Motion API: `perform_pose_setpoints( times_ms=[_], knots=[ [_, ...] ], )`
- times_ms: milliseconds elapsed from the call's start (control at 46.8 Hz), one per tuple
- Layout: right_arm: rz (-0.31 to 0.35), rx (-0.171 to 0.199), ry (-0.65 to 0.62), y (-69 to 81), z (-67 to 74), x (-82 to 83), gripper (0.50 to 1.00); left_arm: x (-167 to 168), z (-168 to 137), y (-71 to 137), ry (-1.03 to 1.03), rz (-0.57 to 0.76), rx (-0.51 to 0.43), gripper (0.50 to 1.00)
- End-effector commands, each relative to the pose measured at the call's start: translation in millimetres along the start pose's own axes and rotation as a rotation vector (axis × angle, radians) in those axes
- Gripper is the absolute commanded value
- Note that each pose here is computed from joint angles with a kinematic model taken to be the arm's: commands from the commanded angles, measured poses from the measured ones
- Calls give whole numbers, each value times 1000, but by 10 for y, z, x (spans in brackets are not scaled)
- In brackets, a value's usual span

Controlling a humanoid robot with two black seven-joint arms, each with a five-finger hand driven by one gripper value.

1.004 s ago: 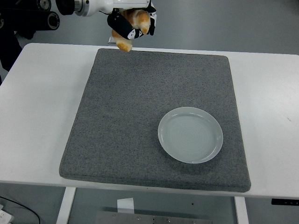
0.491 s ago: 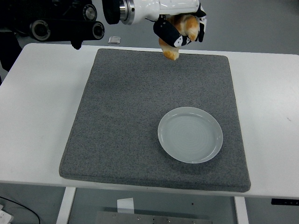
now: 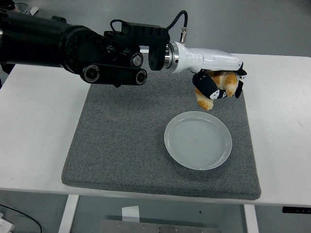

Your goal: Place the bread on the plate

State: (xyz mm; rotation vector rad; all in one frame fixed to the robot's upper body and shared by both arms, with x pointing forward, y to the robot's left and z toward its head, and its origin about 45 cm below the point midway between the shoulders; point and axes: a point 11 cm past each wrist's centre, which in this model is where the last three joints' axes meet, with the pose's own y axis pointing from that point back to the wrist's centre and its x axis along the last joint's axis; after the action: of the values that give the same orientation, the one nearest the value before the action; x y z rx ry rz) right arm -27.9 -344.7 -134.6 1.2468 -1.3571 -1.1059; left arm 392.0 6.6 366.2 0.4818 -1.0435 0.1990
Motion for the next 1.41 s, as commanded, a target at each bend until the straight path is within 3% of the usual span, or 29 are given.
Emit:
perform_pose_setpoints(
  times_ms=[0,299,726,1389],
  knots=[
    [0,0,0,0,0,0,932,-127,26,-83,3,-24,-13,500],
    [0,0,0,0,0,0,932,-475,-49,-208,5,-86,-16,500],
    [0,1,0,-1,-9,0,932,-888,-233,-175,-17,-183,11,500],
    [0,0,0,0,0,0,932,-1101,-394,-112,-44,-240,43,500]
  ],
)
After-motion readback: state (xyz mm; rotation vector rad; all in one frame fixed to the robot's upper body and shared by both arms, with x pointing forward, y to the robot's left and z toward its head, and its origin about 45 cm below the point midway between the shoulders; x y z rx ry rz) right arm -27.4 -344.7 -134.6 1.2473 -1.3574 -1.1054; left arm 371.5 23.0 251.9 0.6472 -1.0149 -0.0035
